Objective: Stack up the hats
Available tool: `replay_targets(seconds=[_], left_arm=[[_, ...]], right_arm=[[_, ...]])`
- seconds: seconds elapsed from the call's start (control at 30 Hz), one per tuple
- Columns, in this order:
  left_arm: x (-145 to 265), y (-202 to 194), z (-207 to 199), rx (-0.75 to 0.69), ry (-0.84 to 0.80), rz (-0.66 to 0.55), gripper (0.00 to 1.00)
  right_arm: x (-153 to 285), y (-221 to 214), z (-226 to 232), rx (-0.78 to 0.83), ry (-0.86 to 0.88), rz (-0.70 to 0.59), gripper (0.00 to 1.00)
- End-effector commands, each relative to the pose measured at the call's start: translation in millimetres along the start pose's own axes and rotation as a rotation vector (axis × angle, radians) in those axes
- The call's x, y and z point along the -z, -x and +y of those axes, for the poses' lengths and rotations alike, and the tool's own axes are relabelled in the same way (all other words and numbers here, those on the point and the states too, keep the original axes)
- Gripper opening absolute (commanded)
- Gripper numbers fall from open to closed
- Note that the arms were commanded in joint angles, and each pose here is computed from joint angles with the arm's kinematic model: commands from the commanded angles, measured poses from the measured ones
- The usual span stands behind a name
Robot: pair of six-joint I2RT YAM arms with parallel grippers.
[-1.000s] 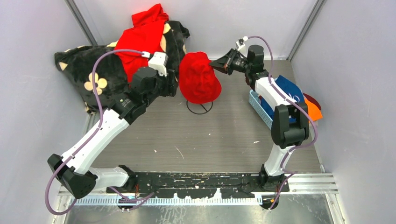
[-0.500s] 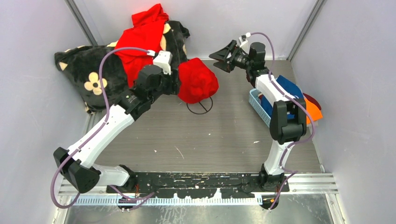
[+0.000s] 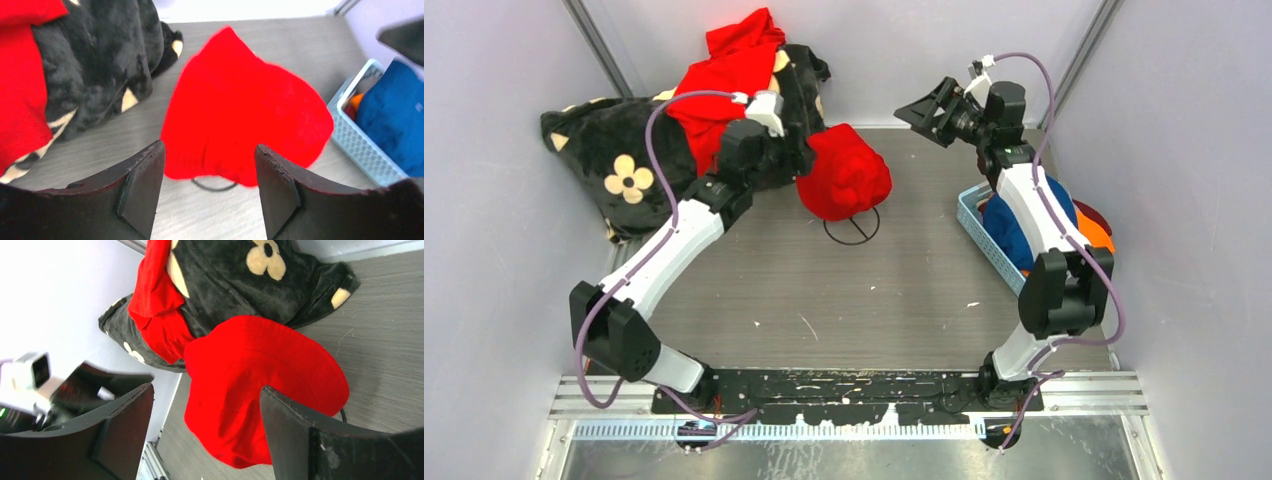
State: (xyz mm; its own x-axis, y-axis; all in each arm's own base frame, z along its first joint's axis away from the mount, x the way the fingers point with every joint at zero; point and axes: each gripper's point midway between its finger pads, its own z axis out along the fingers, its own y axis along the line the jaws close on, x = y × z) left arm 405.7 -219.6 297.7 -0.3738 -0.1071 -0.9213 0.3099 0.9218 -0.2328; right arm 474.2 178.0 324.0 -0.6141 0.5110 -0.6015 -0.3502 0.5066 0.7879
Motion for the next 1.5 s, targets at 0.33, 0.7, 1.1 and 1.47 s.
replay_targets(seconds=[0.33,0.7,1.1,1.47], left_arm=[[-59,53,3,0.255,-0.439,-0.102,0.67],[-79,24,6,0.286,-0.488,-0.026,0.59],[-96,19,43,0.342,-0.346,-0.073,0.00],[-130,-16,76,0.514,-0.274,-0.063,0.00]], right_arm=[[37,6,40,0.160,0.037,-0.034,0.83],[42,6,42,0.153,0.049,-0.032,0.84],[41,4,38,0.145,0.047,-0.030,0.83],[40,-5,27,0.128,0.033,-0.016,0.83]])
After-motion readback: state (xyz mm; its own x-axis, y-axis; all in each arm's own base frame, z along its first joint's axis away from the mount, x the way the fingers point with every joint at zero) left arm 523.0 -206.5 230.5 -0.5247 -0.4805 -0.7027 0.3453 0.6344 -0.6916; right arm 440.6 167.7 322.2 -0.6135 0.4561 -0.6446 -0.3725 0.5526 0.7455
